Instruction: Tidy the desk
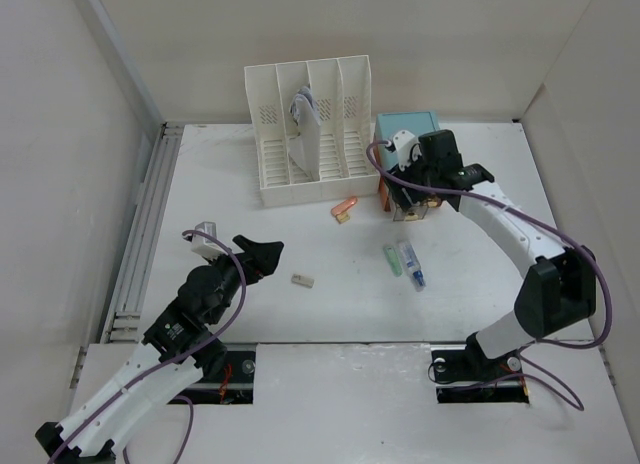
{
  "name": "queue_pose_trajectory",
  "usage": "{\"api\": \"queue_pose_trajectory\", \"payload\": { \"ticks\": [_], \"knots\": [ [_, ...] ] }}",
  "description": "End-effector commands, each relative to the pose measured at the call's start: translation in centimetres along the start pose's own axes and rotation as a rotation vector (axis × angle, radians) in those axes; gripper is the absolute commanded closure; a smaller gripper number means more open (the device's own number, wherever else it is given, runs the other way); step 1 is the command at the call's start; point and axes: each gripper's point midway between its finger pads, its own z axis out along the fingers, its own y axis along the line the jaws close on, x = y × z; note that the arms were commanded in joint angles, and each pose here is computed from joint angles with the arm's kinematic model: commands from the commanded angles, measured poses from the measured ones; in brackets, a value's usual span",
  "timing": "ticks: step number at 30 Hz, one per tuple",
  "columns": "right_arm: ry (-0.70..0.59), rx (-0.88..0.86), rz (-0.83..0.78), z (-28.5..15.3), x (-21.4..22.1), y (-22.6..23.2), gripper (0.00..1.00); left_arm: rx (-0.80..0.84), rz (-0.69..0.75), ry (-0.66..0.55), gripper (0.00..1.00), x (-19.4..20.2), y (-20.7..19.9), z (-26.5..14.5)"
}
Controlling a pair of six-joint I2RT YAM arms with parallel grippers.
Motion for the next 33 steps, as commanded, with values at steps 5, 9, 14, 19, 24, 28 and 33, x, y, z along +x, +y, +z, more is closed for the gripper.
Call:
{"api": "queue_pose_trajectory", "payload": {
  "ticks": [5, 9, 14, 19, 24, 28, 33],
  "knots": [
    [-0.172, 0.064, -0.035, -3.0, -4.4, -1.4, 0.21, 0.048, -0.005, -0.033, 0.16, -1.0, -1.2, -0.2],
    [-0.241, -0.003, -0.114, -4.1, -5.1, 0.0, 0.95, 0.048, -0.005, -0.033, 0.16, -1.0, -1.2, -0.2],
    [-0.244, -0.385, -0.513, -5.7, -2.8, 6.1, 1.0, 0.048, -0.005, -0.033, 0.16, -1.0, -1.2, -0.2],
    [-0.092, -0.644, -0.692, -6.3, 2.6, 8.8, 1.0, 0.06, 0.002, -0.032, 0.16, -1.0, -1.4, -0.3],
    [0.061, -0.479, -0.606, -3.2, 4.1, 5.6, 1.0, 0.068, 0.008, -0.039, 0.16, -1.3, -1.6, -0.6],
    [0.153, -0.355, -0.511, 0.1, 4.8, 3.3, 1.0, 0.068, 0.008, -0.039, 0.16, -1.3, -1.6, -0.6],
    [0.151, -0.115, -0.456, 2.6, 3.2, -0.8, 1.0, 0.061, 0.002, -0.033, 0.16, -1.0, -1.3, -0.5]
  ]
}}
